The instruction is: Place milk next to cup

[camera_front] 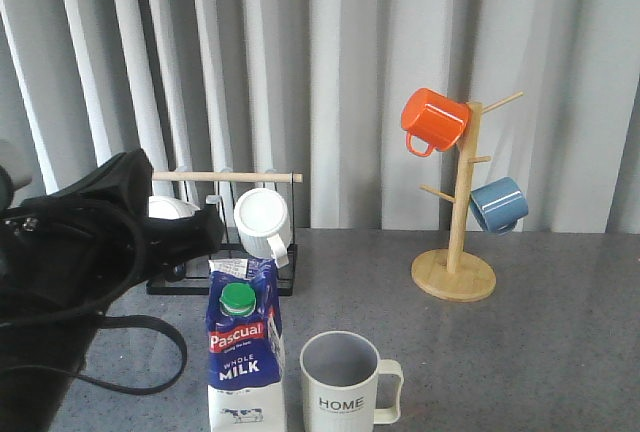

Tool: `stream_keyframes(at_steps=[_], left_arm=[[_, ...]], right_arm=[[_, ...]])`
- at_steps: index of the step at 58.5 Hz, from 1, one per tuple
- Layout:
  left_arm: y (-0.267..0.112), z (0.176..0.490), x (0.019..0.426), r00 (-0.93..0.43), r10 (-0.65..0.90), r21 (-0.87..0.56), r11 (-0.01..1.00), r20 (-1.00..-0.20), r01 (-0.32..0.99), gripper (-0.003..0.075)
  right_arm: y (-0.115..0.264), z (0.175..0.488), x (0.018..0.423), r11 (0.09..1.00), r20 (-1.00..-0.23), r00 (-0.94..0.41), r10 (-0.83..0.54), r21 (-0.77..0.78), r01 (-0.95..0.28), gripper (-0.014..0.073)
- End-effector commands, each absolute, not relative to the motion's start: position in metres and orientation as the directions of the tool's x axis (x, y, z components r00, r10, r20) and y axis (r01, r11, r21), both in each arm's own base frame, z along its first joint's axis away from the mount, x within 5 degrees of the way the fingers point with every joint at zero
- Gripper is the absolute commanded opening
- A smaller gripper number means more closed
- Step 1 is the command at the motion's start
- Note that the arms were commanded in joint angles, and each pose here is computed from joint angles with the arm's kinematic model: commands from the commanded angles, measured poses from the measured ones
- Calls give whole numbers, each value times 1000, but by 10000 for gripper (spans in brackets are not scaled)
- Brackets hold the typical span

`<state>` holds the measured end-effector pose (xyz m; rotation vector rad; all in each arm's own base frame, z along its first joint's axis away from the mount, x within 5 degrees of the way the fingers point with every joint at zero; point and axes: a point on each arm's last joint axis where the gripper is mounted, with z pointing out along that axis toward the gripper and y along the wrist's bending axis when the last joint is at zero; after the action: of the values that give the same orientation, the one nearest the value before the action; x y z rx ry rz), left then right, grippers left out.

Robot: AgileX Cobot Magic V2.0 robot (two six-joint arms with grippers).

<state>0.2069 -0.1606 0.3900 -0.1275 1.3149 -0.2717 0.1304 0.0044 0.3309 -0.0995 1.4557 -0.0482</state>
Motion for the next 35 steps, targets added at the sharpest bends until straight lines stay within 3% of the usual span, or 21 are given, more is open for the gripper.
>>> stream_keyframes(at_steps=[1, 16, 20, 25, 30, 35], left_arm=[[-150, 409, 201, 306, -294, -276, 956, -905, 103, -8], [-151, 410, 200, 308, -317, -293, 948, -897, 123, -8], [-156, 417, 197, 330, -441, -379, 894, -835, 237, -8], [-168, 430, 188, 333, -611, -428, 765, -718, 481, -8], [-187, 441, 171, 323, -631, -258, 653, -706, 712, -8], [-209, 436, 150, 414, -490, 79, 568, -767, 819, -8]], right_arm=[[4, 345, 129, 994, -973, 207, -100, -106, -19, -10], [4, 345, 129, 994, -973, 207, -100, -106, -19, -10], [4, 345, 129, 994, -973, 207, -100, -106, -19, -10], [4, 345, 129, 994, -973, 207, -100, -106, -19, -10], [4, 345, 129, 994, -973, 207, -100, -106, -19, -10], [4, 345, 129, 994, -973, 207, -100, -106, -19, -10]])
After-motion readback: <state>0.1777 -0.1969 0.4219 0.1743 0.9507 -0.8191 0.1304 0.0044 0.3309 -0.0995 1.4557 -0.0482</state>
